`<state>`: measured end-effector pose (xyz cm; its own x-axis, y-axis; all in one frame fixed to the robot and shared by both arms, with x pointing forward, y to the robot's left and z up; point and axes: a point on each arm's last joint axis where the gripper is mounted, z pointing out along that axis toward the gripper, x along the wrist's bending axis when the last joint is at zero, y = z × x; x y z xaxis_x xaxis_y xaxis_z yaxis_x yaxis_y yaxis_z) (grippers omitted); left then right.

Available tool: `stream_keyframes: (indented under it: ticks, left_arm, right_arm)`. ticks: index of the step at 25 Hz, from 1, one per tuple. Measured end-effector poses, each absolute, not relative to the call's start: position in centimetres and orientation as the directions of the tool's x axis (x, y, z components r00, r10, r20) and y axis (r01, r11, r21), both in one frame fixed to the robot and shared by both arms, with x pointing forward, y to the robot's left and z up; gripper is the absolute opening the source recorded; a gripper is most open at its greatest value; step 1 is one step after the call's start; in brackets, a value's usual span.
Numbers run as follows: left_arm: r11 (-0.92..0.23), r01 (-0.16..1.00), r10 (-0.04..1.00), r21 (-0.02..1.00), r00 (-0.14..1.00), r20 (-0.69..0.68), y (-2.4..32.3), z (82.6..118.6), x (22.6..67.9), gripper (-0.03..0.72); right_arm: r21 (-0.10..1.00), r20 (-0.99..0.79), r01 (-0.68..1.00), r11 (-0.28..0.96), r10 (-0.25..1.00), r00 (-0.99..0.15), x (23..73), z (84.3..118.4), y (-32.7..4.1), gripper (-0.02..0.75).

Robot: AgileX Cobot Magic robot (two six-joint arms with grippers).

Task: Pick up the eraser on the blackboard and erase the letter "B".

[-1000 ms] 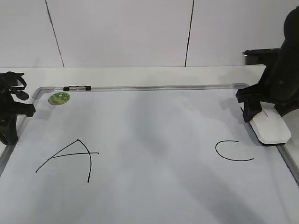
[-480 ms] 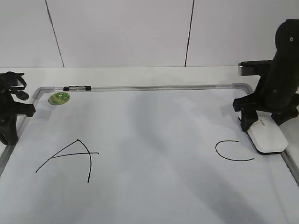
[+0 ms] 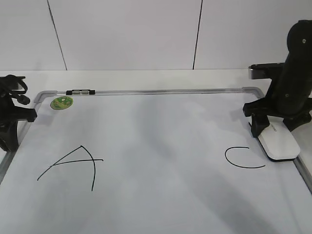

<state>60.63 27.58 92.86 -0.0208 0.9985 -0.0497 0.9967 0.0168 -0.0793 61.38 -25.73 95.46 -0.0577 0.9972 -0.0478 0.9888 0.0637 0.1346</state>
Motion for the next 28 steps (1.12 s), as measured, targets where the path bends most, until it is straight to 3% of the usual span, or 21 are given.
stream_keyframes:
  ticks: [6,13,19,28]
  left_arm:
    - [0.017,0.997,0.999,-0.079,-0.021,-0.050,27.6,92.9,60.6,0.046]
    - [0.017,0.997,0.999,-0.079,-0.021,-0.050,27.6,92.9,60.6,0.046]
    - [0.017,0.997,0.999,-0.079,-0.021,-0.050,27.6,92.9,60.6,0.046]
    - [0.017,0.997,0.999,-0.079,-0.021,-0.050,27.6,92.9,60.6,0.046]
  right_arm:
    - [0.130,-0.047,0.990,0.062,0.997,-0.057,61.3,95.5,-25.7,0.549]
    - [0.112,-0.038,0.992,0.053,0.998,-0.049,61.2,95.4,-25.7,0.646]
    - [0.099,-0.041,0.994,0.051,0.998,-0.047,61.3,96.0,-25.7,0.647]
    - [0.075,-0.053,0.996,0.044,0.998,-0.040,62.3,99.7,-25.6,0.608]
